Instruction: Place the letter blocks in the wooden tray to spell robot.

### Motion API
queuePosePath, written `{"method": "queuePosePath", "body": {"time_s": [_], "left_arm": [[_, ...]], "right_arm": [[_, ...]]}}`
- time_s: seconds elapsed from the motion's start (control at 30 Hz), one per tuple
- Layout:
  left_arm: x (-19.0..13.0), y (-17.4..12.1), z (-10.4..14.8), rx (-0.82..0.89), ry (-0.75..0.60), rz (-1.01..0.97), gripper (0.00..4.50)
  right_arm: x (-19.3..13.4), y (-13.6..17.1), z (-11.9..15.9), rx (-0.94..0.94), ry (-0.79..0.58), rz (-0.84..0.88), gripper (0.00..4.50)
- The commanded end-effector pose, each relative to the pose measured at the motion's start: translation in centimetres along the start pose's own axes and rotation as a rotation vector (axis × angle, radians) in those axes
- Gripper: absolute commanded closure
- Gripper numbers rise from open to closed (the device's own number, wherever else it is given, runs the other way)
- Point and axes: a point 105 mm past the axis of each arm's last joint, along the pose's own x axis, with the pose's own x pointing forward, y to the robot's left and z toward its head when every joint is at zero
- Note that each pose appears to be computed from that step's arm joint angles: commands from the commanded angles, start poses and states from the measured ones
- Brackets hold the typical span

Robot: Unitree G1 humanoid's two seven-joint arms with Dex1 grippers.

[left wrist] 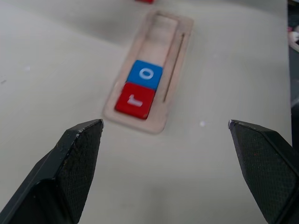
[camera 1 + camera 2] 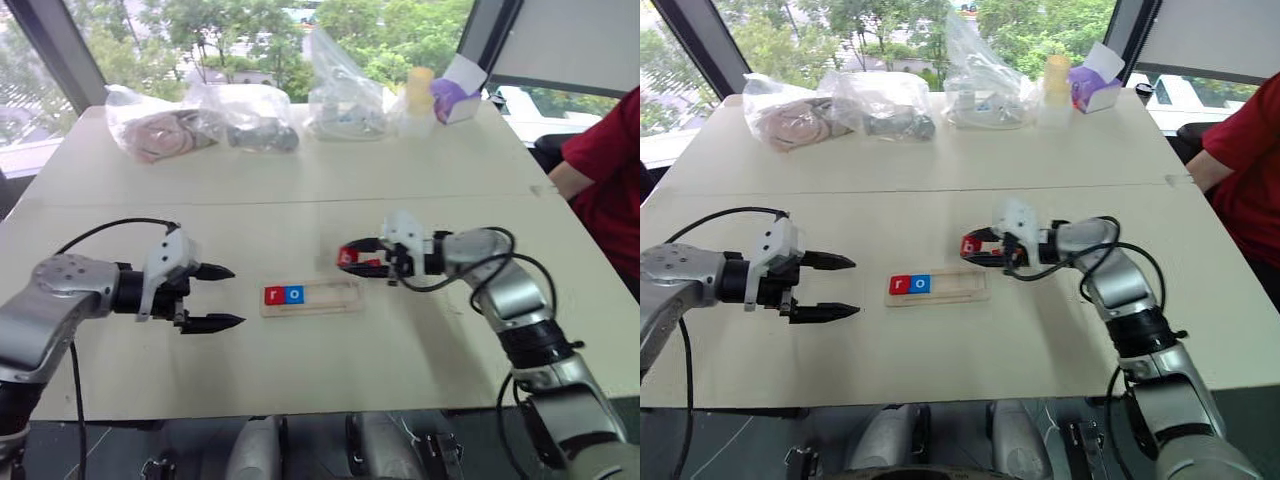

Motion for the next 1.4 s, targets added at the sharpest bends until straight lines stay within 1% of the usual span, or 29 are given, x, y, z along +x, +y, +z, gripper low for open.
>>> {"method": "queuePosePath", "body": {"time_s": [0.03,0.23,0.4,0.9,1.37,1.4], "left_arm": [[-0.9,-0.2,0.5,0.056,0.005,0.044,0.0],[-0.7,-0.8,1.0,0.064,-0.017,0.067,0.0],[-0.4,-1.3,1.2,0.062,-0.029,0.074,0.0],[0.0,-1.2,1.1,0.054,-0.042,0.095,0.0],[0.5,-1.3,1.0,0.052,-0.048,0.098,0.0],[0.5,-1.3,1.0,0.052,-0.048,0.098,0.0]], "right_arm": [[2.0,1.2,1.2,-0.051,-0.002,0.04,3.32],[3.7,3.5,0.4,-0.095,0.054,0.144,3.32],[3.8,4.6,-0.4,-0.075,0.073,0.204,3.32],[3.8,3.6,-1.2,-0.063,0.095,0.181,3.32],[4.5,3.2,-0.9,-0.062,0.08,0.173,3.32],[4.5,3.2,-0.9,-0.062,0.08,0.172,2.82]]}}
